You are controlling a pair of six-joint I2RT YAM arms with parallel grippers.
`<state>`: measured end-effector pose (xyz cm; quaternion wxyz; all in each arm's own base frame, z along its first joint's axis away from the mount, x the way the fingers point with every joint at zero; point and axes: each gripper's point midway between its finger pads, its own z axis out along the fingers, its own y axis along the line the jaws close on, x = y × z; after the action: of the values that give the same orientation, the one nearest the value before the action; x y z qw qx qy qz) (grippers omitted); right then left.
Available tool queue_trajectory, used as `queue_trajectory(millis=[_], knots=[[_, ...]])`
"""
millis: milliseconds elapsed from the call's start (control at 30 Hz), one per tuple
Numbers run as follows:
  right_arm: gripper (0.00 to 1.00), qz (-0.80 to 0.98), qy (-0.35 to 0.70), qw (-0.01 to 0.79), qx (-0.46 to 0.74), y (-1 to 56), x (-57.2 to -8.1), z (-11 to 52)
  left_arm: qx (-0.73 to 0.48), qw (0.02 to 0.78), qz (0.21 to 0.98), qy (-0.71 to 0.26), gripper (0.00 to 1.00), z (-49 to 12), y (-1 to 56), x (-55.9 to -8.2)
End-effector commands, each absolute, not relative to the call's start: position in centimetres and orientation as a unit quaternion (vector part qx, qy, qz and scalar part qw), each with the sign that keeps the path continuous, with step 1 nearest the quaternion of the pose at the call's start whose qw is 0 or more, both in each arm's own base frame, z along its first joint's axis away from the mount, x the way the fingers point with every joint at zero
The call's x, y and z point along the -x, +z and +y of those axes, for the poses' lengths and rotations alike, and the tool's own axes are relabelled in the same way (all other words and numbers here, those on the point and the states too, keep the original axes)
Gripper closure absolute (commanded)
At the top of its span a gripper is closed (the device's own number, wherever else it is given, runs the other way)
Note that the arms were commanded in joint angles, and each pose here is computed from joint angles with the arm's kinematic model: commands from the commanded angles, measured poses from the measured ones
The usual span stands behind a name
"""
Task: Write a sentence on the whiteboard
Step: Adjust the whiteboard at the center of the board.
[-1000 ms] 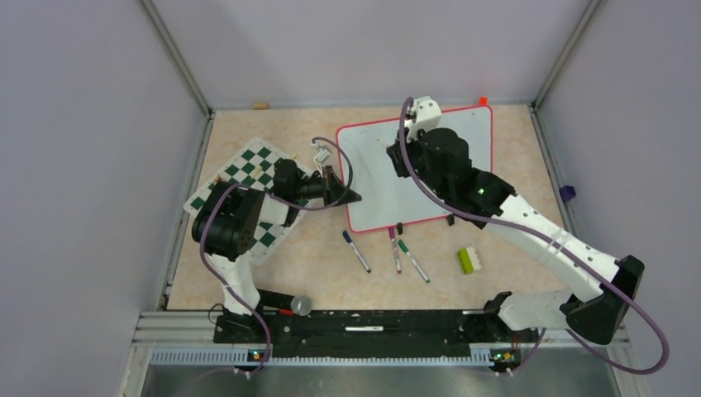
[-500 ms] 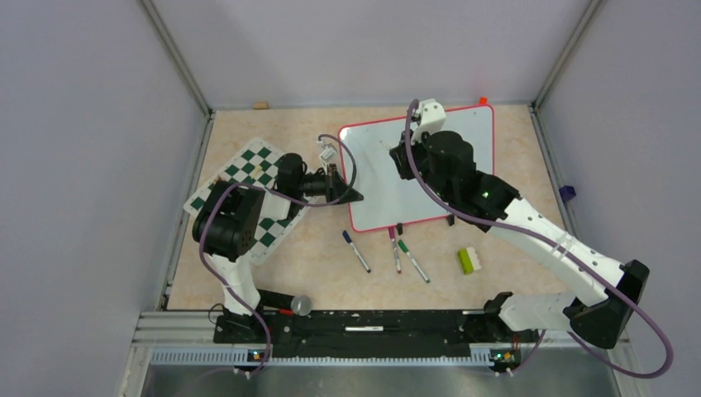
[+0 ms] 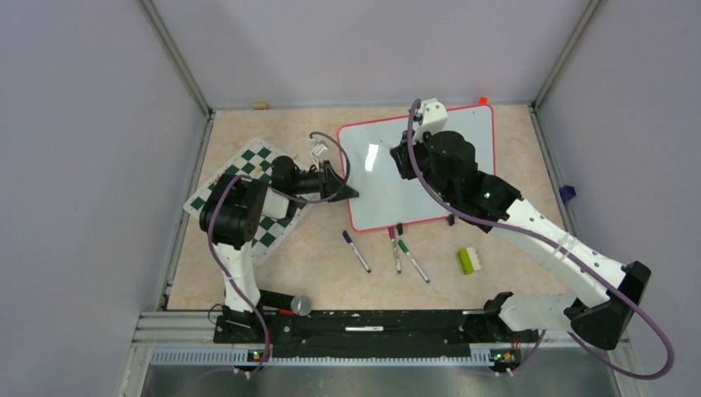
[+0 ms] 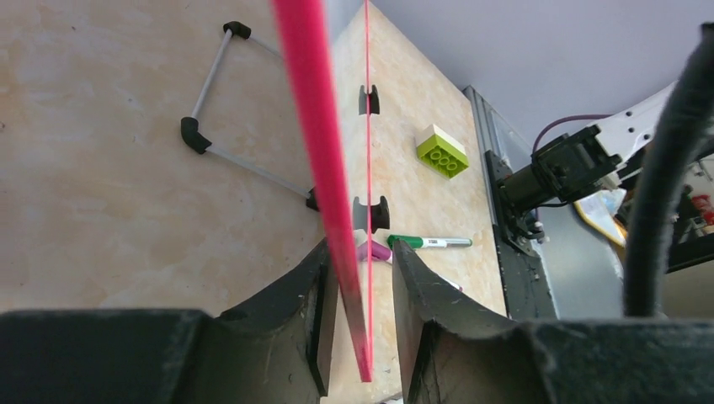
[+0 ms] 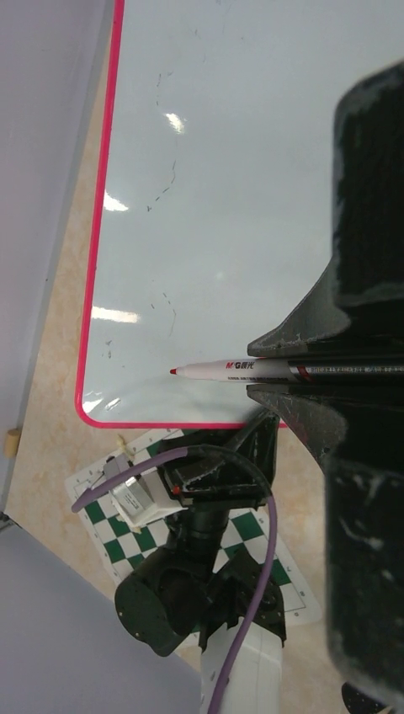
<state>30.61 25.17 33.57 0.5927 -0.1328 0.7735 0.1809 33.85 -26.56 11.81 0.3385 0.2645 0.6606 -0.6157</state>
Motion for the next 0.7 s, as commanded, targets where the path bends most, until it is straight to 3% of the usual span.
queue_trajectory(millis=[0,200,367,667], knots=[[1.00,0.757,0.191,0.614,0.117,35.7,-30.4,24.4,-0.291,0.365,0.610,-0.640,0.66,-25.9,14.4,-34.5],[1.00,0.757,0.188,0.615,0.118,35.8,-30.4,24.2,-0.287,0.365,0.602,-0.650,0.69,-25.5,14.9,-35.1],[1.00,0.757,0.186,0.615,0.118,35.8,-30.6,24.1,-0.291,0.376,0.613,-0.631,0.55,-25.4,14.8,-35.8],[1.00,0.757,0.184,0.614,0.122,35.6,-30.8,24.2,-0.294,0.385,0.640,-0.597,0.60,-25.6,14.1,-38.2]])
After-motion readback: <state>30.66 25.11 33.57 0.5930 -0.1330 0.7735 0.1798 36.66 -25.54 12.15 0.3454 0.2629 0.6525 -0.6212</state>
